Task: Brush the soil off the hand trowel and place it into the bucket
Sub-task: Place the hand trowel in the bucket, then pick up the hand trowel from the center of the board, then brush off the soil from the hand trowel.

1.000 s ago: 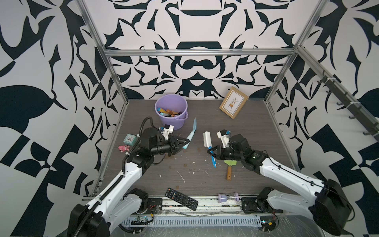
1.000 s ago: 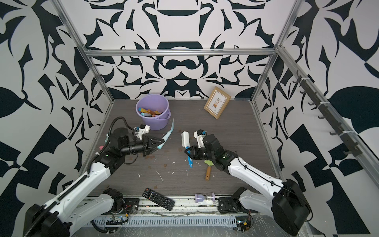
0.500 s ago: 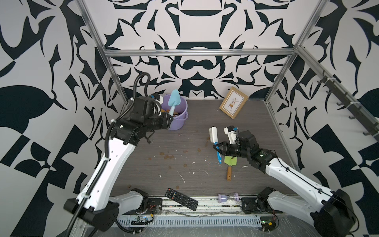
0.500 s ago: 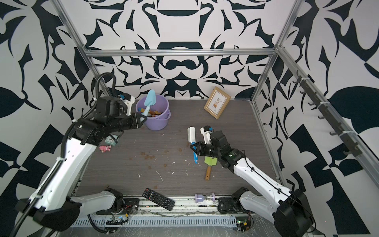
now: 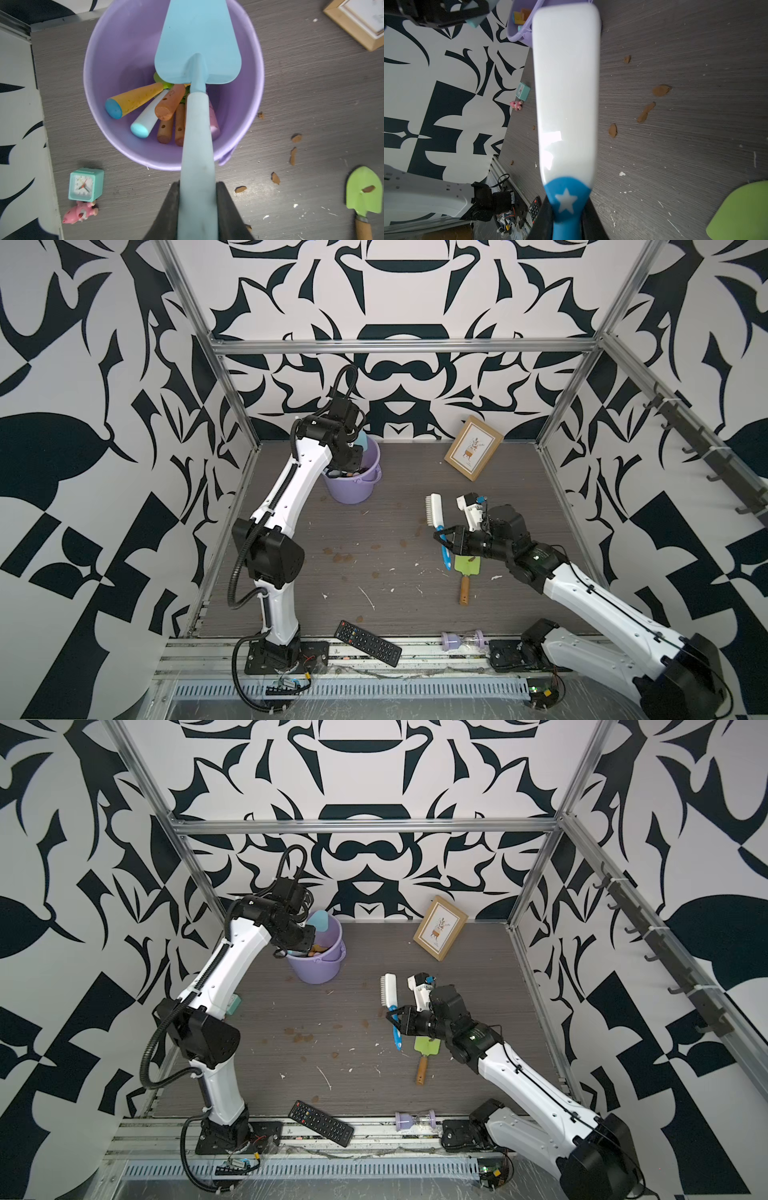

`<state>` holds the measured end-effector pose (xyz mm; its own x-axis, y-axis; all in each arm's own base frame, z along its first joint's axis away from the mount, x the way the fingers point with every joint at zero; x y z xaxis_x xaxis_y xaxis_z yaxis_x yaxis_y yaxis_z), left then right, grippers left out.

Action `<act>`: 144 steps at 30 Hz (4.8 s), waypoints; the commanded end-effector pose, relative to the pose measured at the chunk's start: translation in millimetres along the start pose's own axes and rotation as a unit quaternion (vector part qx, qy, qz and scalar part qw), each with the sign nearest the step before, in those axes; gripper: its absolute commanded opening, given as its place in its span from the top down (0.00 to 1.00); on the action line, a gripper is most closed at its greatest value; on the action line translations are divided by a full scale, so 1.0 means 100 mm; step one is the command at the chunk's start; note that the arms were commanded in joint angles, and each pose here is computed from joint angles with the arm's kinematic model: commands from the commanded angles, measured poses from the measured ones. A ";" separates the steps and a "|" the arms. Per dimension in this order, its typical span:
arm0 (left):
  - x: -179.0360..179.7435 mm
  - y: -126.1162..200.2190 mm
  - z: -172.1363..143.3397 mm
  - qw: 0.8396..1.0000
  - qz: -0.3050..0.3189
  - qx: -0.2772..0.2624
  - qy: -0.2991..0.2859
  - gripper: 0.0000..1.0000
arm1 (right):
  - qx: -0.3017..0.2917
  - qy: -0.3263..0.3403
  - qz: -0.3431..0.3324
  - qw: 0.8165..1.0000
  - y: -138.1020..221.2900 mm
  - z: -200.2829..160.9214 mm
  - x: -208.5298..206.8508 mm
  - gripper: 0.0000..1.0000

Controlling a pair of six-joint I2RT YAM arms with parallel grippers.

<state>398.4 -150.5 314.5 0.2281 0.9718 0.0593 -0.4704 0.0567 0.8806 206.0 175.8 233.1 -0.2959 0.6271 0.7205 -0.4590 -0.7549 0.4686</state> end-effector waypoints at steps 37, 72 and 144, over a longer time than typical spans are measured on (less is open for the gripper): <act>-2.86 0.02 -2.51 0.972 -0.159 0.004 -0.174 0.00 | -0.006 -0.064 -0.173 0.983 0.81 -0.10 -0.63 1.00; -3.56 -0.96 -2.67 0.955 -0.185 0.100 -0.209 0.50 | -0.067 -0.095 -0.164 0.980 1.04 0.01 -0.67 1.00; -0.45 0.44 -2.19 0.991 -0.063 0.080 -0.085 1.00 | 0.213 0.108 -0.017 0.971 -0.71 -0.04 1.02 1.00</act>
<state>177.7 -146.3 250.5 0.4191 0.9007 -0.1146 -0.2323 0.2284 0.9455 205.2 289.1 264.9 -0.4551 0.6298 0.6295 -0.0998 -0.7385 0.6668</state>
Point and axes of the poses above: each gripper's point midway between its finger pads, its own y axis back along the fingers, its own x axis along the line the jaws close on, z = x × y, the point moved 7 cm from there along y, back along the fingers, and after that the axes turned 1 degree about -y, right-handed, at the moved point
